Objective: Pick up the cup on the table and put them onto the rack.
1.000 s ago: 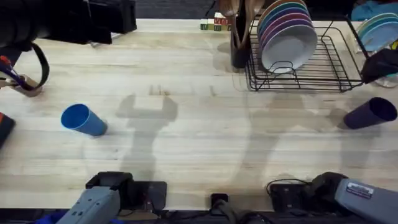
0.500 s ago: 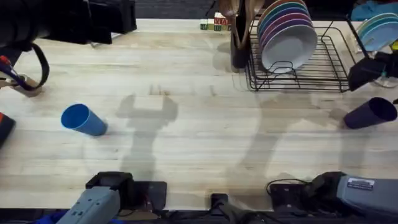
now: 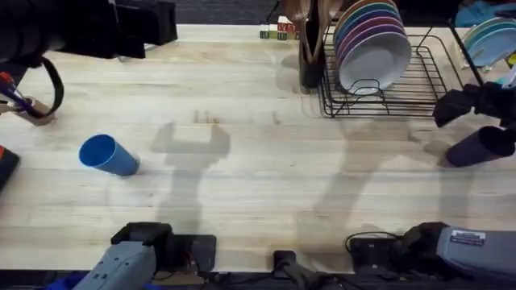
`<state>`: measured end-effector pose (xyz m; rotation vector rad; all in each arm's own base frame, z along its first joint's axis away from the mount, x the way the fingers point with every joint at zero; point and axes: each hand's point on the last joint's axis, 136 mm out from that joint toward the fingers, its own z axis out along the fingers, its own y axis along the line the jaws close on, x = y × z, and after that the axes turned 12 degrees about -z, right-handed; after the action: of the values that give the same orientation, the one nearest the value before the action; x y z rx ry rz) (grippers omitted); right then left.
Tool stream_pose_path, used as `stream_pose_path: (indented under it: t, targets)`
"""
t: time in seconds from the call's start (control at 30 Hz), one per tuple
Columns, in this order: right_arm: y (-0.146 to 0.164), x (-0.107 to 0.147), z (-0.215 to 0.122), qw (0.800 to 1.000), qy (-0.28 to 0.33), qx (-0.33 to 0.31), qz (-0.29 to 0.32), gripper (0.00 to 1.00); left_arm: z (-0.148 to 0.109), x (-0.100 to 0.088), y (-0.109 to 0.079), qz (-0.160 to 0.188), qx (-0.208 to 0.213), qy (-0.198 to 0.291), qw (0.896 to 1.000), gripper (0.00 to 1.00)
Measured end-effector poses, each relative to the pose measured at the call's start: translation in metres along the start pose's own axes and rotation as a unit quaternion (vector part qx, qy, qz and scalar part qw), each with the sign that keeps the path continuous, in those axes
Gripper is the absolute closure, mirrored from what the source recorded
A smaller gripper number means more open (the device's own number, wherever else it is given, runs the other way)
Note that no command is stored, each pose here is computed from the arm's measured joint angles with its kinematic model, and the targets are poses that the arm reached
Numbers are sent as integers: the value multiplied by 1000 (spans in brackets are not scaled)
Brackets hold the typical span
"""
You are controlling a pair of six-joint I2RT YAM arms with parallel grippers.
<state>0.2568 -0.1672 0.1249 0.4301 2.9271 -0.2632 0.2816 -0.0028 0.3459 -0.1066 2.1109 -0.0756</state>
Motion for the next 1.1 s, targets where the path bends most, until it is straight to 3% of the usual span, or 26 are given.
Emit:
stream_pose_path:
  t: [0.43,0.57,0.77,0.83,0.9,1.1]
  targets:
    - [3,4,25,1000,-9,2,0,32,0,0,0,0,0,0,1000,7]
    - [4,5,28,1000,-7,2,-1,178,0,0,0,0,0,0,1000,7]
    - [4,5,28,1000,-7,2,-2,521,0,0,0,0,0,0,1000,7]
    - [4,5,28,1000,-7,2,-3,683,0,0,0,0,0,0,1000,7]
    - [4,5,28,1000,-7,3,-2,919,0,0,0,0,0,0,1000,7]
    - [-3,6,27,1000,-5,19,0,969,0,0,0,0,0,0,1000,7]
